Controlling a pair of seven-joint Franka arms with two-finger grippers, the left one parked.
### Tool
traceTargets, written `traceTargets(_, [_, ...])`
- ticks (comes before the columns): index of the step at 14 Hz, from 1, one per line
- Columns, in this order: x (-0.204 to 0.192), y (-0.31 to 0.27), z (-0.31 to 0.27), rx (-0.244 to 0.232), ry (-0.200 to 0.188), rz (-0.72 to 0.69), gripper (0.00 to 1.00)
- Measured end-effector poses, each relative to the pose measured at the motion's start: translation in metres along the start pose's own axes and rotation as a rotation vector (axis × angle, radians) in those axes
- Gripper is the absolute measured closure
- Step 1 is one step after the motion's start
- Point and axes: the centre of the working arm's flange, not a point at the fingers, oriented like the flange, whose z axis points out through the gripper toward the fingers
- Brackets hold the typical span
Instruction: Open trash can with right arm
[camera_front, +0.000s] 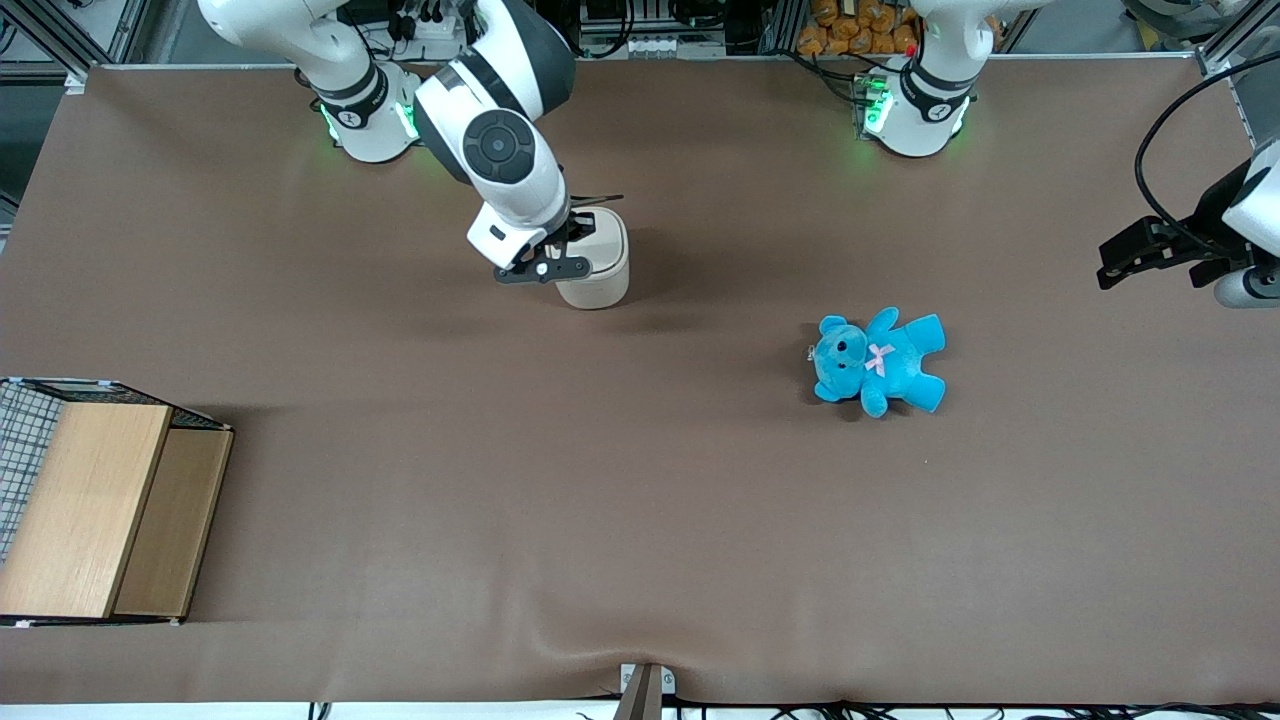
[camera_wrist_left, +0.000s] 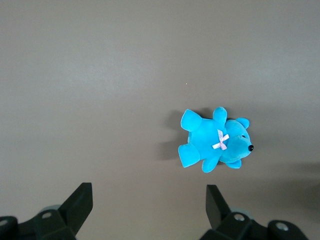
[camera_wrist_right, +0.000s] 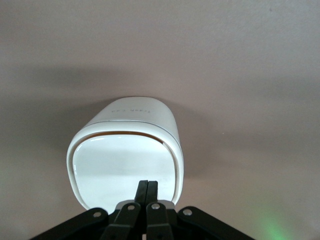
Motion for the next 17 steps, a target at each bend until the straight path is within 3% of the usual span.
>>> traceTargets(8, [-0.011,0.005,0.029,-0.05,-0.033,-0.019,0.99])
traceTargets(17, [-0.013,-0.007,0.043,-0.051,-0.022,-0.039,0.99])
